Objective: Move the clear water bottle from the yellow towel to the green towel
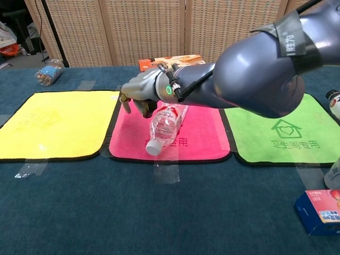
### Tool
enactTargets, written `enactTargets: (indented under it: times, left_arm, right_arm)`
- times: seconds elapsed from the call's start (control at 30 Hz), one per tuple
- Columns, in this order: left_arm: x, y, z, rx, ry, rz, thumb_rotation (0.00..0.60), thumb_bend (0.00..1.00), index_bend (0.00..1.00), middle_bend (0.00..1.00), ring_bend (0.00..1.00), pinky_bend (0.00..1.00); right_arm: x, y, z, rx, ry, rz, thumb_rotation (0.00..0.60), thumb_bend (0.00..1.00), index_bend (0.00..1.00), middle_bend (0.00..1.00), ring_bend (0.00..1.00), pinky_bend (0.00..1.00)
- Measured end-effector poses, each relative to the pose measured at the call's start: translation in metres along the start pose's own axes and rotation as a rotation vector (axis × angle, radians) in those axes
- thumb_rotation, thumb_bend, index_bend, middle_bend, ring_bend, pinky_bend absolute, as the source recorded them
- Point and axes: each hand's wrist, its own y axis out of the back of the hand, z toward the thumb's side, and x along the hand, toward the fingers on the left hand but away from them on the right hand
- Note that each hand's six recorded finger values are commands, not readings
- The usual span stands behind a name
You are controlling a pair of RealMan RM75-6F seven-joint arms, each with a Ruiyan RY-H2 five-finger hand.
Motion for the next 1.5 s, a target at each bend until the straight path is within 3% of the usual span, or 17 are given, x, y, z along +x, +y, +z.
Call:
enactTargets:
  times: [0.27,0.7,0.83,1.5]
  left_arm:
    - [0.001,0.0,0.0,-0.005,-0.002,-0.006,0.6,0.17,0.0,0.0,0.0,0.0]
    - [-0.003,0.0,0.005,-0.019,-0.027,-0.015,0.6,0.18,0.0,0.0,0.0,0.0]
    - [-0.003,0.0,0.005,-0.027,-0.029,-0.02,0.6,0.2,0.0,0.0,0.0,0.0]
    - [-0.005,-0.002,0.009,-0.037,-0.052,-0.036,0.6,0.2,0.0,0.0,0.0,0.0]
  right_arm:
    - [-0.001,0.0,-0.001,0.064,-0.023,0.015,0.6,1.0,0.36,0.25,0.11,0.12]
    - [0.009,-0.01,-0.01,0.103,-0.07,0.098,0.6,1.0,0.37,0.26,0.12,0.13]
    - [0.01,-0.015,-0.015,0.12,-0.083,0.117,0.6,1.0,0.37,0.32,0.16,0.17]
    - [0.043,-0.041,-0.045,0.323,-0.146,0.257,0.6,1.0,0.41,0.35,0.18,0.18]
